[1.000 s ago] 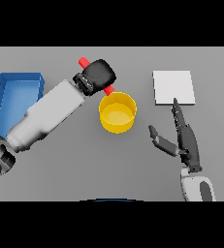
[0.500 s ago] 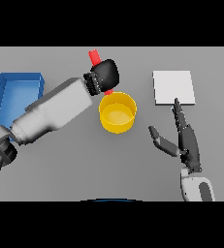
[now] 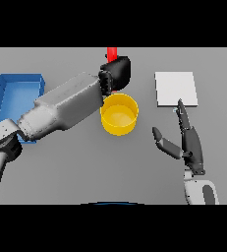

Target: Pick up the red beaker and tilt it to pour out 1 green nut into yellow bowl. Pick up the yellow bowl and place it on the metallic measuring scale.

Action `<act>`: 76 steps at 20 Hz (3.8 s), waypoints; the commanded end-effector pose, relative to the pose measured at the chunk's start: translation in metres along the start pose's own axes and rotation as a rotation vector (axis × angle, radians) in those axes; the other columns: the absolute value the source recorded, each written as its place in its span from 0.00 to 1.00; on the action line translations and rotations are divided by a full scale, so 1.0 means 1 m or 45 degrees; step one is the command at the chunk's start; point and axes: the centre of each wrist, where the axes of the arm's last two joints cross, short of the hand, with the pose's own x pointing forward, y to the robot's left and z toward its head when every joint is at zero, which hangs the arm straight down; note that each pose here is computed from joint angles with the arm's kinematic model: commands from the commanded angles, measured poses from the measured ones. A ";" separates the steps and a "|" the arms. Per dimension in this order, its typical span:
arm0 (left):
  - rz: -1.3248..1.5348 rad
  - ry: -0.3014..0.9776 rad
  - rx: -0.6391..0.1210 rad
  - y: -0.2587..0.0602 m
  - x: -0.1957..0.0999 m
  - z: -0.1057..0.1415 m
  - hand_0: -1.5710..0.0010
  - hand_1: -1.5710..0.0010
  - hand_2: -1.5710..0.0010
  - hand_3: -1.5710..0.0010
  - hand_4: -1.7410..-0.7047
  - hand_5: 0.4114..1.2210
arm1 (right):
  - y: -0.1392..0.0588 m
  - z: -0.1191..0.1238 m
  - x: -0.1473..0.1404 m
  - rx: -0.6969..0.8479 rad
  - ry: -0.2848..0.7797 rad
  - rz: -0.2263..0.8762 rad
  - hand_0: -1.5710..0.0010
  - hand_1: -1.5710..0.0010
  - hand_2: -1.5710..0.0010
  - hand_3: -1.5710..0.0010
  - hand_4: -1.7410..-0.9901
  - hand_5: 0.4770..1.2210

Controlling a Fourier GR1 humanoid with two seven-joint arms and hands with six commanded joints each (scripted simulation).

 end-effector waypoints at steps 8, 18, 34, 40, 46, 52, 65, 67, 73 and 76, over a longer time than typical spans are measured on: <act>0.063 0.359 0.015 0.013 -0.132 0.051 0.00 0.00 0.00 0.00 0.02 1.00 | 0.005 -0.004 0.002 0.025 -0.025 -0.007 1.00 1.00 1.00 1.00 0.82 0.10; 1.691 0.976 0.164 -0.143 -0.214 0.170 0.00 0.00 0.00 0.02 0.00 1.00 | 0.000 -0.013 0.000 0.073 -0.045 -0.011 1.00 1.00 1.00 1.00 0.83 0.16; 2.655 1.671 0.126 -0.302 -0.005 0.165 0.00 0.00 0.00 0.00 0.00 1.00 | -0.001 -0.011 -0.001 0.117 -0.069 0.027 1.00 1.00 1.00 1.00 0.78 0.27; 2.755 1.737 0.083 -0.284 0.040 0.169 0.00 0.00 0.00 0.00 0.00 0.71 | -0.002 -0.011 -0.002 0.121 -0.052 0.029 1.00 1.00 1.00 1.00 0.77 0.26; 2.875 1.465 0.055 -0.271 0.044 0.189 0.40 0.45 0.48 0.46 0.59 0.36 | 0.001 -0.010 -0.003 0.126 -0.030 0.021 1.00 1.00 1.00 1.00 0.79 0.26; 2.786 1.368 -0.177 -0.272 0.046 0.194 0.84 0.86 0.86 0.86 0.88 0.27 | -0.002 -0.011 -0.003 0.111 -0.051 0.048 1.00 1.00 1.00 1.00 0.78 0.25; 2.821 1.331 0.111 -0.259 0.049 0.187 0.99 0.99 0.99 0.99 0.91 0.32 | -0.005 -0.050 0.024 0.490 -0.103 0.631 1.00 1.00 1.00 1.00 0.82 0.22; 2.837 1.318 0.094 -0.256 0.053 0.184 0.99 0.99 1.00 1.00 0.90 0.34 | -0.002 -0.064 0.032 0.589 -0.185 0.809 1.00 1.00 1.00 1.00 0.80 0.20; 2.837 1.315 0.075 -0.260 0.055 0.184 1.00 1.00 1.00 1.00 0.90 0.34 | 0.021 -0.094 0.048 0.934 -0.357 1.187 1.00 1.00 1.00 1.00 0.76 0.22; 2.834 1.315 0.092 -0.259 0.053 0.188 1.00 1.00 1.00 1.00 0.90 0.35 | 0.030 -0.107 0.046 1.068 -0.385 1.309 1.00 1.00 1.00 1.00 0.78 0.22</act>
